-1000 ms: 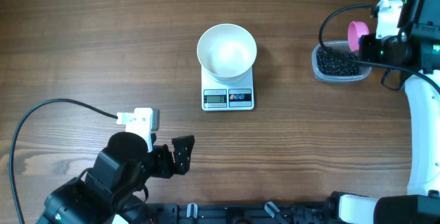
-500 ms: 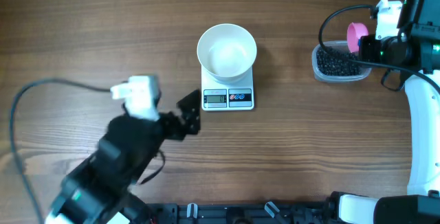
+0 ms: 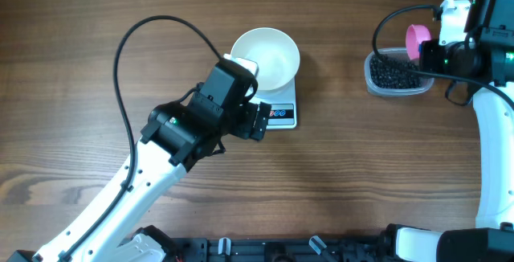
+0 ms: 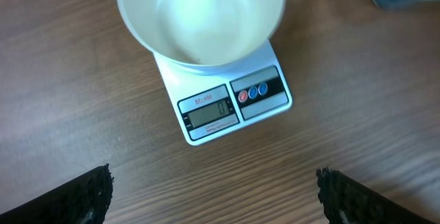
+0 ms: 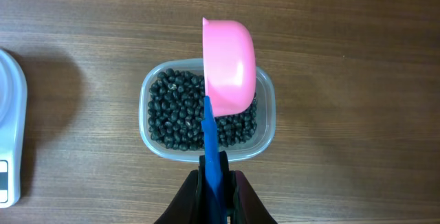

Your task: Scoop item into bowl and weigh 150g on scale

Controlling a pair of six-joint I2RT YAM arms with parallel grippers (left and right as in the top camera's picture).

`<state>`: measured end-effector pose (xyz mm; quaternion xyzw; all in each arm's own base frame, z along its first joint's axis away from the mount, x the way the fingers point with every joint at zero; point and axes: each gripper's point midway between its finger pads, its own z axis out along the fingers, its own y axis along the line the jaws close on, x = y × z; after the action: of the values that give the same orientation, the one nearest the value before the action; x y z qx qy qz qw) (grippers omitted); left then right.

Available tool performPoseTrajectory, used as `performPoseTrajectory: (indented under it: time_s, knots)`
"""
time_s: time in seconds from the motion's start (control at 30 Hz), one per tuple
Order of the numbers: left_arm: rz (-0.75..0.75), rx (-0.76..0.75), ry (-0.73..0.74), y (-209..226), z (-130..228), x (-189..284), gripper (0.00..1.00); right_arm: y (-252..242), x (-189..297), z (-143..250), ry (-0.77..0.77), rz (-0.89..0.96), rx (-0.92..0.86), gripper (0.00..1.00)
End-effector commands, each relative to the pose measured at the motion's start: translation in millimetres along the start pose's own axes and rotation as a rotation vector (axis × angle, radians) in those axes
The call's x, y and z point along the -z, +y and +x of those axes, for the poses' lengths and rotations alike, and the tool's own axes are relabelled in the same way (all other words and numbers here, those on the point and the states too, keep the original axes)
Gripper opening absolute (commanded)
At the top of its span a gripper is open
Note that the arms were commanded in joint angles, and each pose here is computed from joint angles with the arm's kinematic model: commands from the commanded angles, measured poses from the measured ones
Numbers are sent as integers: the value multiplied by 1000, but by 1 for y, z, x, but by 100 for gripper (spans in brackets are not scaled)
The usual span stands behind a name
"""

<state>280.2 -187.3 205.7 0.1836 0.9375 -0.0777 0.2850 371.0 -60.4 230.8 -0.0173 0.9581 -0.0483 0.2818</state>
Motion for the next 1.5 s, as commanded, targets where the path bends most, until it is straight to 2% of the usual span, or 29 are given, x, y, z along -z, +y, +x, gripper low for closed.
performPoseTrajectory:
  time_s: [0.0, 0.23, 0.37, 0.43, 0.57, 0.67, 0.77, 0.97, 1.2, 1.47]
  knots:
    - [30, -147, -10, -5, -5, 4, 100, 2, 4, -3, -20, -11, -15, 4]
    - [14, -147, 39, 0, 12, -7, 100, 2, 4, -3, -20, -11, 11, 4]
    - [-61, -144, 29, 13, 9, -7, 100, 2, 4, -3, -20, -11, 10, 4]
    - [-81, -85, 30, 25, 8, -8, 100, 2, 4, -3, -20, -11, 10, 4]
    - [-14, -23, 38, 28, 7, -10, 100, 2, 4, -2, -18, -11, 10, 4]
    - [29, -89, 38, 19, 8, -10, 100, 2, 4, -2, -18, -11, 10, 4]
    - [36, -132, 39, 14, 8, -10, 100, 2, 4, -2, -17, -12, 10, 4]
    - [27, -124, 63, 18, 10, -19, 100, 2, 4, -2, -17, -12, 9, 4]
    - [40, -120, 4, 15, -5, -22, 100, 2, 4, -2, -17, -12, 8, 4]
    - [25, -86, -2, 19, -7, -22, 100, 2, 4, -1, -15, -12, 8, 4]
